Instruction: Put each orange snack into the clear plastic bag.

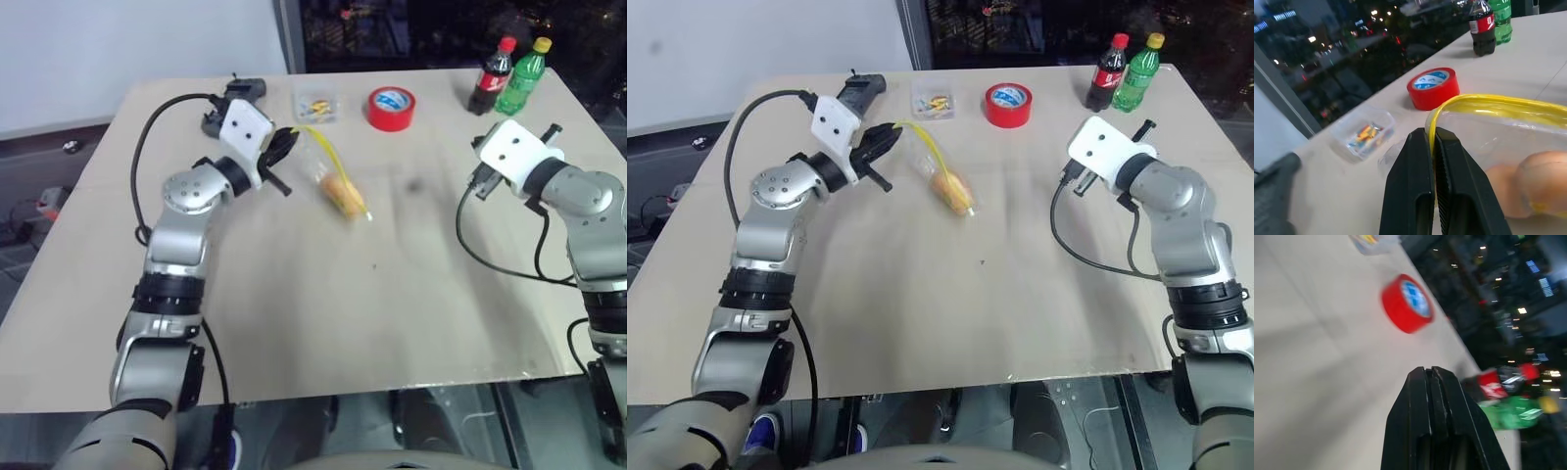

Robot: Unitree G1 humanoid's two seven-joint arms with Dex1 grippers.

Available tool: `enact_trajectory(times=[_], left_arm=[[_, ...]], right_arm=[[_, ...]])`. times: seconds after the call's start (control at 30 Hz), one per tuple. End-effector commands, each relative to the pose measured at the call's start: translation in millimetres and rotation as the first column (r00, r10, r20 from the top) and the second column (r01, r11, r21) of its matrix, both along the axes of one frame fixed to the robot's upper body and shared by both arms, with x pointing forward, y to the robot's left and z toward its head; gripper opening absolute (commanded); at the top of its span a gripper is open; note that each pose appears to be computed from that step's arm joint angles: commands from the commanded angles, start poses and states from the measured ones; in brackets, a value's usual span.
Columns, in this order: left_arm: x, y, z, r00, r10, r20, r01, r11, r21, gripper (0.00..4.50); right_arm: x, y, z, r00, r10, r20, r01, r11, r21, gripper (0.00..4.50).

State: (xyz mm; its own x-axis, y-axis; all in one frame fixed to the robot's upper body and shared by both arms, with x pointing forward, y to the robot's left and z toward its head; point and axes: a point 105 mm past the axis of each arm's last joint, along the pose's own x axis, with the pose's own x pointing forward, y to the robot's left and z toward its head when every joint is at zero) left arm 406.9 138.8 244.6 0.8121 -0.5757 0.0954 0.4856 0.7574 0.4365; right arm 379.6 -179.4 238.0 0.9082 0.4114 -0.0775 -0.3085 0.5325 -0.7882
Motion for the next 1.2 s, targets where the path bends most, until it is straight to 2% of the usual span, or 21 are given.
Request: enact_trajectory(times=[0.03, 0.1, 0.27, 0.37, 0.47, 0.53, 0.63, 0.8, 0.87, 1.0, 1.1, 1.2], left_arm=[[9, -23, 27, 0.999, -0.044, 0.019, 0.044, 0.998, -0.038, 0.0], [18, -40, 40, 0.998, -0.062, 0.005, 0.063, 0.995, -0.081, 0.0], [30, -63, 73, 0.996, -0.091, 0.023, 0.093, 0.987, -0.131, 0.0], [28, -72, 83, 0.991, -0.126, 0.047, 0.131, 0.984, -0.121, 0.0], [25, -75, 76, 0.989, -0.138, 0.059, 0.142, 0.986, -0.086, 0.0], [23, -75, 71, 0.988, -0.14, 0.059, 0.144, 0.987, -0.071, 0.0], [18, -77, 63, 0.987, -0.153, 0.053, 0.156, 0.986, -0.064, 0.0], [7, -75, 56, 0.984, -0.174, 0.046, 0.177, 0.982, -0.059, 0.0], [1, -75, 54, 0.982, -0.183, 0.043, 0.185, 0.981, -0.061, 0.0], [-10, -74, 48, 0.982, -0.186, 0.022, 0.187, 0.98, -0.072, 0.0], [-15, -71, 45, 0.984, -0.179, 0.015, 0.18, 0.981, -0.075, 0.0], [-21, -68, 44, 0.984, -0.176, 0.011, 0.176, 0.981, -0.081, 0.0]], right_arm=[[-3, -3, 6, 0.999, -0.014, 0.034, 0.013, 0.999, 0.036, 1.25], [-2, -6, 1, 0.999, -0.038, 0.03, 0.036, 0.998, 0.058, 2.12], [-7, -3, 5, 1.0, -0.022, 0.018, 0.019, 0.991, 0.133, 2.12], [-18, 13, 8, 0.997, 0.058, -0.043, -0.044, 0.962, 0.271, 2.12], [-34, 36, 7, 0.98, 0.165, -0.115, -0.108, 0.915, 0.39, 2.12], [-37, 44, 7, 0.974, 0.181, -0.136, -0.108, 0.898, 0.427, 2.12], [-30, 50, 0, 0.98, 0.14, -0.14, -0.071, 0.91, 0.409, 2.12], [-22, 57, 6, 0.988, 0.119, -0.097, -0.072, 0.917, 0.391, 2.12], [-22, 66, 6, 0.983, 0.153, -0.102, -0.103, 0.919, 0.381, 2.12], [-36, 94, 2, 0.94, 0.297, -0.169, -0.194, 0.871, 0.452, 2.12], [-38, 97, 1, 0.935, 0.308, -0.177, -0.2, 0.868, 0.455, 2.12], [-30, 96, -5, 0.945, 0.273, -0.181, -0.177, 0.89, 0.42, 2.12]])
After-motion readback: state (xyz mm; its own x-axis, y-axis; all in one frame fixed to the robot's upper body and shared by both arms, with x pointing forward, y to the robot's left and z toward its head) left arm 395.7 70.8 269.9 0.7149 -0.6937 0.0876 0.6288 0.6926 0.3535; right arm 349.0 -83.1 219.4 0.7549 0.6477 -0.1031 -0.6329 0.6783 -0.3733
